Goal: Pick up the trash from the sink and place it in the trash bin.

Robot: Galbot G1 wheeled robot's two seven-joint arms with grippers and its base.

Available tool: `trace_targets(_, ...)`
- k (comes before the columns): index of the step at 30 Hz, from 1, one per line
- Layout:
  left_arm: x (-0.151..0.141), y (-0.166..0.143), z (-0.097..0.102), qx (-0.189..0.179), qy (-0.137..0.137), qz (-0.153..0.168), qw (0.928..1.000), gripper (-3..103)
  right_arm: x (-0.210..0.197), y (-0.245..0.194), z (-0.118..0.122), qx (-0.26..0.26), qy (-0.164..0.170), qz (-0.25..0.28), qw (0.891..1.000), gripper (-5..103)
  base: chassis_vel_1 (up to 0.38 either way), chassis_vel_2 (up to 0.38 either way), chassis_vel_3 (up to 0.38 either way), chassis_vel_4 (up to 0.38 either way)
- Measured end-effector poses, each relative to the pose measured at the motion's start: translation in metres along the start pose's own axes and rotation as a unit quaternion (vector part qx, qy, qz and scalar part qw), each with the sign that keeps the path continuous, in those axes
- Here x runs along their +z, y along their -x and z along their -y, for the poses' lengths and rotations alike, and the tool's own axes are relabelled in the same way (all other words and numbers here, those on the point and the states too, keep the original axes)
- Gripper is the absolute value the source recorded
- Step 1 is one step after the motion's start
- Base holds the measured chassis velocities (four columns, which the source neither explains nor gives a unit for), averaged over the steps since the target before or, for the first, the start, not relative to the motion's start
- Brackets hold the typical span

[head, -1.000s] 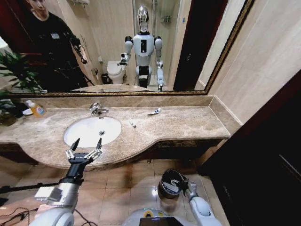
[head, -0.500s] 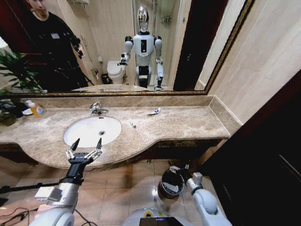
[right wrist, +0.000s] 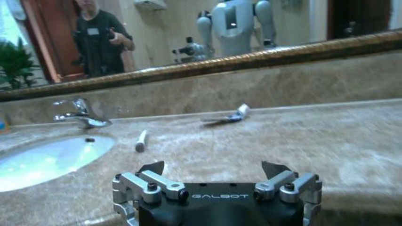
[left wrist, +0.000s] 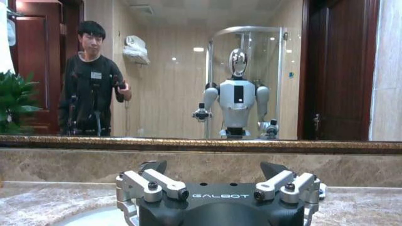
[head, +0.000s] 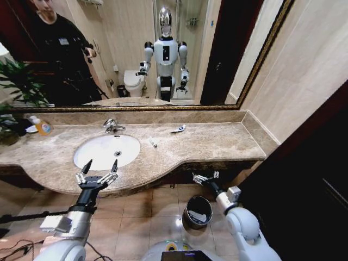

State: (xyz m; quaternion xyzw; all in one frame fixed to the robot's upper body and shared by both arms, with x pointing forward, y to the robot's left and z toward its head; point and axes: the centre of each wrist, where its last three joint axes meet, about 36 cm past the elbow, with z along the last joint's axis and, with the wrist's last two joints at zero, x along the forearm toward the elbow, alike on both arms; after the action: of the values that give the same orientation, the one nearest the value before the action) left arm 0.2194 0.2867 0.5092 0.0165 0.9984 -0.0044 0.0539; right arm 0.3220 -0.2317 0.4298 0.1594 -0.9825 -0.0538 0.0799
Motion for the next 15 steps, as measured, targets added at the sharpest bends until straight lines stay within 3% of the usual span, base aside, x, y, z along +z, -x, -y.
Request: trace_targets(15,0.000,0.000,0.000,0.000,0.000,0.000,1.0000,100,-0.013,0.059,0.001,-0.061,-0.018,0.002,0.998,100,0.000,0.000,0.000,0.000)
